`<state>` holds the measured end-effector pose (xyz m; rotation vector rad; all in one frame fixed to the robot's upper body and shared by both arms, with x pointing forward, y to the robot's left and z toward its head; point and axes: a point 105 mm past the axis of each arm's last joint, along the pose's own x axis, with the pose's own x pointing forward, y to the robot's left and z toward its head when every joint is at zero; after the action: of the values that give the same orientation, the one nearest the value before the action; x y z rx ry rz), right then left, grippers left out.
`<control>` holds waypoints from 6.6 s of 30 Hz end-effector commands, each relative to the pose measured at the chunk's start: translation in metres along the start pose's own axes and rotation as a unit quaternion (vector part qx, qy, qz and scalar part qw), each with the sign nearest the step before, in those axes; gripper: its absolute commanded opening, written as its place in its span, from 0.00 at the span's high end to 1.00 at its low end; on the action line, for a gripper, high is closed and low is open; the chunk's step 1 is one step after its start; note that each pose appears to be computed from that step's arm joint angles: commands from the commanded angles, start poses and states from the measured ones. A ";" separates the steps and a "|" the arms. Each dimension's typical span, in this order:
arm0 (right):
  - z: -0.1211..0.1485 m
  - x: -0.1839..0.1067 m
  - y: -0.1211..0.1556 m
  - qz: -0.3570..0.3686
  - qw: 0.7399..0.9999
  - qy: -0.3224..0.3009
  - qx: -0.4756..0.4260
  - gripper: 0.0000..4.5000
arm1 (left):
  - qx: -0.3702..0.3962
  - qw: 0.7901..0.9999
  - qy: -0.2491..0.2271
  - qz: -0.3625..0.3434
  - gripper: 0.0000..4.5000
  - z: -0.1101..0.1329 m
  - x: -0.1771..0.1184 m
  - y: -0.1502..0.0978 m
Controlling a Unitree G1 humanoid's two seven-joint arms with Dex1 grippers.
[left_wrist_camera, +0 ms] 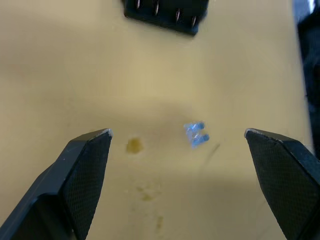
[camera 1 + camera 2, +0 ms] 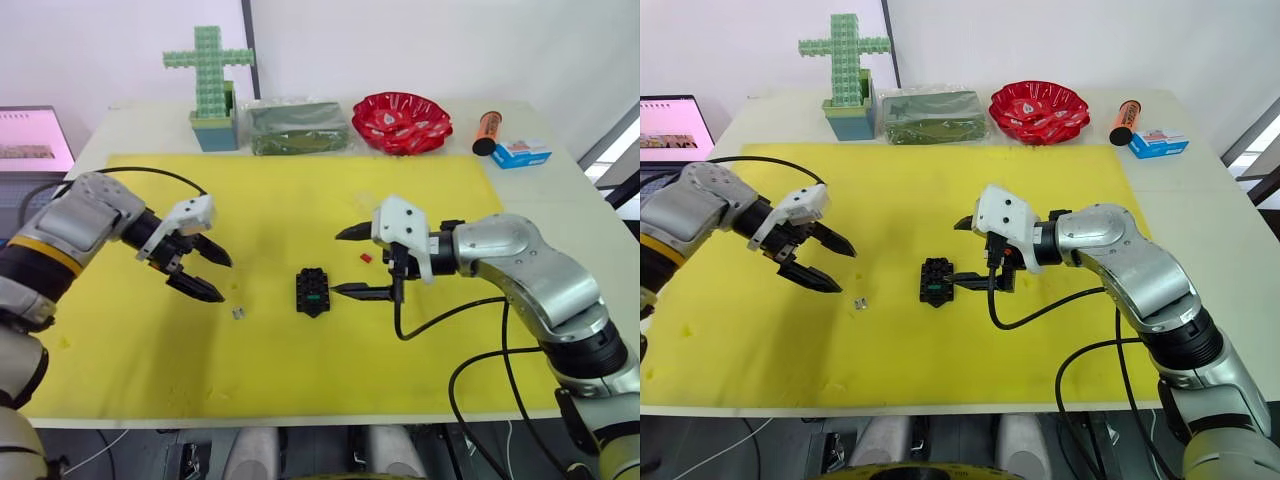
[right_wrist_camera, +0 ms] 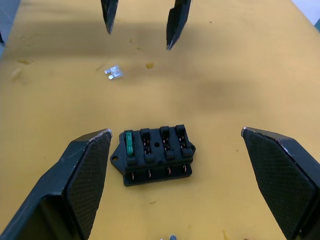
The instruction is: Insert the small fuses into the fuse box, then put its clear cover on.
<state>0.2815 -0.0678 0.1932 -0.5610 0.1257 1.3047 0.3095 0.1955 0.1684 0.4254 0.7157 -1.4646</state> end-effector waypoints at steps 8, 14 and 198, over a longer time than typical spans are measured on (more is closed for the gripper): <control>0.015 -0.003 0.010 0.050 0.998 -0.017 -0.038 0.00 | -0.204 0.954 -0.210 0.064 0.01 0.003 -0.030 -0.045; 0.018 0.003 0.011 0.068 0.996 -0.022 -0.047 0.00 | -0.357 0.885 -0.286 0.086 0.01 -0.028 -0.022 -0.056; 0.011 0.034 -0.003 0.092 0.991 0.064 0.067 1.00 | 0.111 0.987 -0.047 0.107 0.01 0.008 0.059 -0.027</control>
<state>0.2906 -0.0338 0.1845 -0.5059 0.4096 1.4237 0.2819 0.1486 0.1355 0.5307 0.4550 -1.3386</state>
